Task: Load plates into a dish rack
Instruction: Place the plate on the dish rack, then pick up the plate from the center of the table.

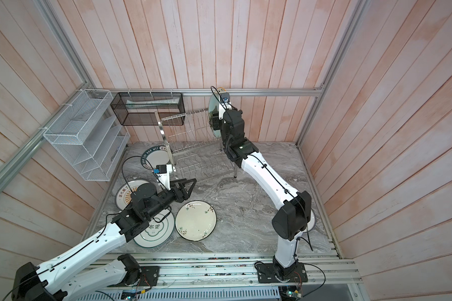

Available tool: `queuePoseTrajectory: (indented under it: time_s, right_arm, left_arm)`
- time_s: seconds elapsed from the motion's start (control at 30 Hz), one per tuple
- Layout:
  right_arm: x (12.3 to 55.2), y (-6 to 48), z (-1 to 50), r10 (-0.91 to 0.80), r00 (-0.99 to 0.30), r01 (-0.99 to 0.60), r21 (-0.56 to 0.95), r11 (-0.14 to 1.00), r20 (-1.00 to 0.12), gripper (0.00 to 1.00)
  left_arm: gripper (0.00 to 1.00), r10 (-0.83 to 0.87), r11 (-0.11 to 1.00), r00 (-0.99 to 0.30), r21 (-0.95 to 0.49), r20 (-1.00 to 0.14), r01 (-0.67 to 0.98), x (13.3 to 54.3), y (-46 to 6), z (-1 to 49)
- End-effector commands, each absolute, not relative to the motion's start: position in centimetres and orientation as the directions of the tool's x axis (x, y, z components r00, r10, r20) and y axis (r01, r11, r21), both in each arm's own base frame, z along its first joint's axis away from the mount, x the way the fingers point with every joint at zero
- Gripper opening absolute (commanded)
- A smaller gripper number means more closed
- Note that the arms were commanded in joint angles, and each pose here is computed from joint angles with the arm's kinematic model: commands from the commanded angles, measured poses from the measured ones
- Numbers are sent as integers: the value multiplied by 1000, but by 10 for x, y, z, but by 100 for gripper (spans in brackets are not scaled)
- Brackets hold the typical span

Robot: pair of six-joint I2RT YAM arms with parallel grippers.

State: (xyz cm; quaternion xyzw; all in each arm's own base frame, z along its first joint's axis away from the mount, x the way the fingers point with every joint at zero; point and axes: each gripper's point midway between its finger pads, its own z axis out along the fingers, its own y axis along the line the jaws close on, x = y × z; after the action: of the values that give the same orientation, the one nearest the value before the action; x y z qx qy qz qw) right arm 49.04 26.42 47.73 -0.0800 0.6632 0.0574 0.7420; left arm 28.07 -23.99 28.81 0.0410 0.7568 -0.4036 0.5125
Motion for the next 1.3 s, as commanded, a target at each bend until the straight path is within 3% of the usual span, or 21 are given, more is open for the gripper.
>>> queuePoseTrajectory:
  time_s: [0.0,0.3,0.53,0.83,1.27]
  right_arm:
    - [462,248,540,33,241,-193,-15,981,-970,56]
    - [416,190,568,26,328,-97,-6,995,-944,73]
    - [392,106,539,90,287,0,94,996,-954,82]
    - [402,34,439,189,112,16,192,981,-975,82]
    - [400,72,250,335,-324,-130,393,910,-885,82]
  left_arm:
    - [72,-332,675,-443,-538,-833,505,282,-243,303]
    - [76,-275,744,-351,-429,-895,512,300,-238,319]
    - [76,-214,770,-316,-358,-925,528,319,-244,333]
    - [77,-184,755,-327,-347,-927,557,337,-265,335]
    - [76,-207,662,-488,-489,-848,568,339,-294,284]
